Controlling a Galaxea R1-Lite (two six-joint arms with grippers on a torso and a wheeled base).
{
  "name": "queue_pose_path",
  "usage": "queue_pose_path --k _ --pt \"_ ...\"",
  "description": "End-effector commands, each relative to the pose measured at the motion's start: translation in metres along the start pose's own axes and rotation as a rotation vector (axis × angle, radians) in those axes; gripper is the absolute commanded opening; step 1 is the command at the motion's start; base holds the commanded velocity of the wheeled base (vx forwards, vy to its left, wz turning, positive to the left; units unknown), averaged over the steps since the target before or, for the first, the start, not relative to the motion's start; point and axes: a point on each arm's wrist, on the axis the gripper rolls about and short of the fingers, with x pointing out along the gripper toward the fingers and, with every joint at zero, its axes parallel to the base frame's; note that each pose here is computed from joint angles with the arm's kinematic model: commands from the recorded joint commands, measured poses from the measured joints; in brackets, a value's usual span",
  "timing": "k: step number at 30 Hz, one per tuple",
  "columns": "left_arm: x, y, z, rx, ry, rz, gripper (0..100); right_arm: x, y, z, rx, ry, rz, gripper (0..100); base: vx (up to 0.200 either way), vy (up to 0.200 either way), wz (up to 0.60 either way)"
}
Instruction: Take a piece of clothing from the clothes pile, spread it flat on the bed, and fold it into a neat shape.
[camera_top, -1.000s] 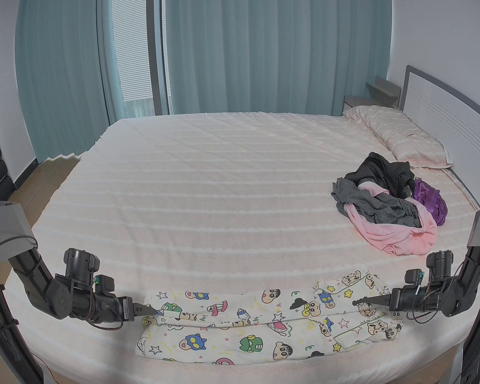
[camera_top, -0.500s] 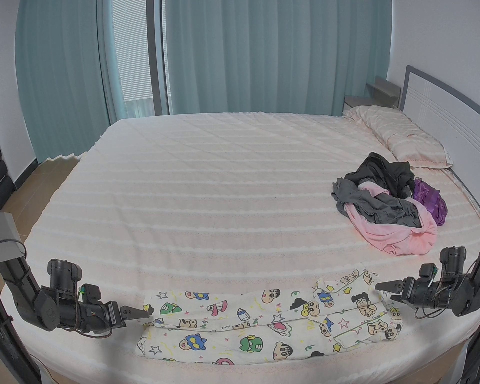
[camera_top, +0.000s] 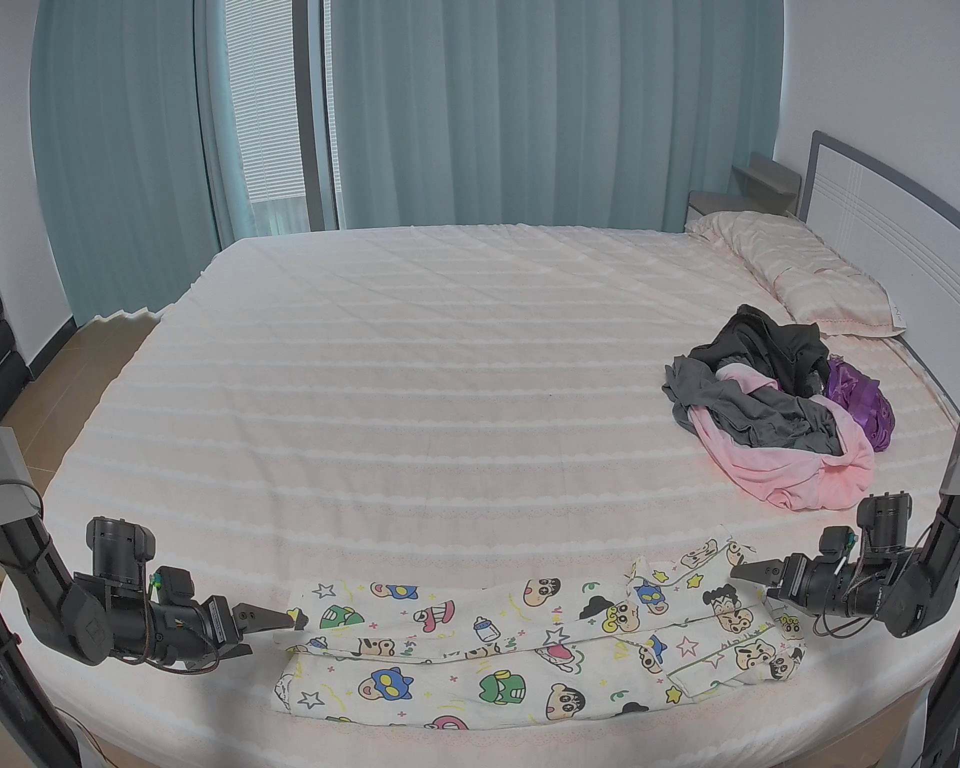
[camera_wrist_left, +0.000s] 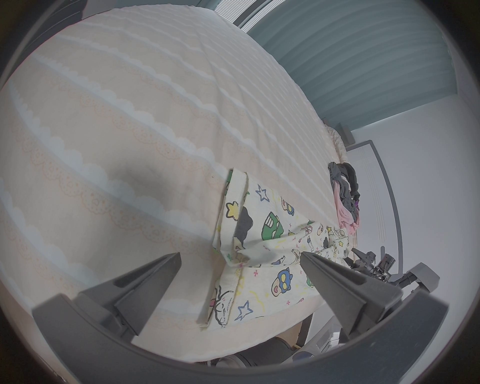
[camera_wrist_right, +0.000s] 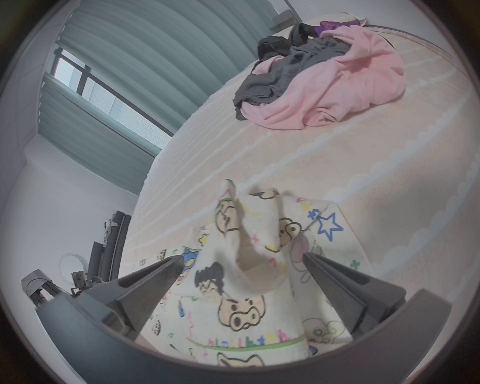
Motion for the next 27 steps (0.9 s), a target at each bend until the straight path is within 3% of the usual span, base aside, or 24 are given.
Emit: queue_pose_path --k 1,2,27 --pt "0.000 0.001 0.000 -0.004 0.003 0.001 100 0.017 -0.012 -0.007 0.016 0.047 -0.048 100 0.000 0.000 0.00" --pt "0.000 0.001 0.000 -0.004 0.003 0.001 100 0.018 -0.012 -0.007 0.017 0.051 -0.049 0 0.000 0.000 0.00" --pt "0.002 0.003 -0.003 -0.014 0.016 0.007 100 -0.010 -0.007 -0.019 -0.021 0.046 -0.072 0 0.000 0.000 0.00"
